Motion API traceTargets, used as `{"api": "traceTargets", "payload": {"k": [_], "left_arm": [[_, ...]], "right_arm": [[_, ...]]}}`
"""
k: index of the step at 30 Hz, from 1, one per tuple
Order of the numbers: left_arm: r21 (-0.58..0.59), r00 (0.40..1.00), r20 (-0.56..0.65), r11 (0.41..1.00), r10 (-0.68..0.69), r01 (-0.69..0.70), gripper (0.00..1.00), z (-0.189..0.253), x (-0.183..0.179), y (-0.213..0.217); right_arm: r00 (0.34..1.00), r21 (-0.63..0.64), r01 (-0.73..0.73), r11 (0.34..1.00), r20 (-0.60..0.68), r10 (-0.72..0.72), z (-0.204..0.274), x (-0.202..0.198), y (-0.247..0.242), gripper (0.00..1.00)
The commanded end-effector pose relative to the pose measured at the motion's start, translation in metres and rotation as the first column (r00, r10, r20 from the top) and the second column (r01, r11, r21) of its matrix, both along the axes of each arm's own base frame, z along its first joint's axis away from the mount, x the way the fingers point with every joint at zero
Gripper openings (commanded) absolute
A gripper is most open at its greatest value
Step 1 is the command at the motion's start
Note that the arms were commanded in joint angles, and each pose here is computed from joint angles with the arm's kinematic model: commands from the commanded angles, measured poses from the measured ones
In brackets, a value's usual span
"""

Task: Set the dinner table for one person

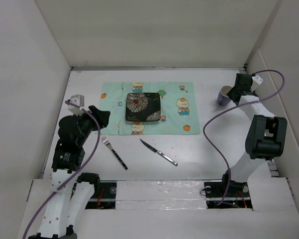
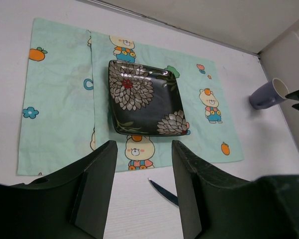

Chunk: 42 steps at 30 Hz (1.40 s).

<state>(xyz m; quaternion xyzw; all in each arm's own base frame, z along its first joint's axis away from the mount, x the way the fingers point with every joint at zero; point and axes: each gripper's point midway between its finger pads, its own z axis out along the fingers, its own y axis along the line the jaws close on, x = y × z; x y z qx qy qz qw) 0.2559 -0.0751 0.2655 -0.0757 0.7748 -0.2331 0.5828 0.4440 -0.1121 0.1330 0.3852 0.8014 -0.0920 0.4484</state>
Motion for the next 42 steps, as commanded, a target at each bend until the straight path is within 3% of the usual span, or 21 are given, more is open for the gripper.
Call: {"api": "traceTargets", "payload": {"k": [1,10,12,13,15,19,22,28,35,42], "left_arm": [[0.0,0.999,0.045,1.0,-0.018,0.018,0.45,0.014,0.001,-0.004],[-0.001,0.999,0.034,0.999,-0.035,0.035,0.45,0.011,0.003,-0.007],[0.0,0.999,0.028,0.999,-0.032,0.032,0.45,0.01,0.004,-0.007],[0.003,0.999,0.027,1.0,-0.031,0.031,0.44,0.01,0.005,-0.006],[0.001,0.999,0.024,0.999,-0.037,0.037,0.44,0.009,0.005,-0.008],[0.004,0.999,0.02,1.0,-0.031,0.031,0.44,0.008,0.006,-0.007],[0.002,0.999,0.024,0.999,-0.038,0.038,0.44,0.009,0.006,-0.008],[0.004,0.999,0.019,0.999,-0.048,0.048,0.44,0.007,0.007,-0.009],[0.005,1.0,0.017,1.0,-0.024,0.024,0.45,0.006,0.009,-0.003],[0.008,1.0,0.009,1.0,-0.021,0.021,0.45,0.004,0.01,-0.003]], "right_arm": [[1.0,-0.03,0.003,1.0,0.023,-0.003,0.021,0.02,-0.008,0.51],[0.999,0.01,-0.025,1.0,0.031,0.024,-0.007,0.034,-0.005,0.46],[1.0,0.012,-0.016,1.0,0.0,0.016,-0.013,0.036,-0.007,0.32],[1.0,0.013,-0.01,1.0,-0.014,0.01,-0.016,0.037,-0.008,0.15],[0.999,0.028,0.004,1.0,-0.039,-0.003,-0.022,0.041,-0.008,0.0],[0.996,-0.028,-0.004,1.0,0.09,0.007,0.022,0.038,0.002,0.0],[0.968,-0.089,-0.125,0.988,0.209,0.142,0.077,0.051,0.034,0.0],[0.889,-0.152,-0.406,0.901,0.16,0.428,0.12,0.096,0.125,0.0],[0.828,-0.177,-0.543,0.82,0.05,0.559,0.108,0.135,0.185,0.0],[0.805,-0.196,-0.583,0.789,-0.007,0.593,0.1,0.153,0.204,0.0]]}}
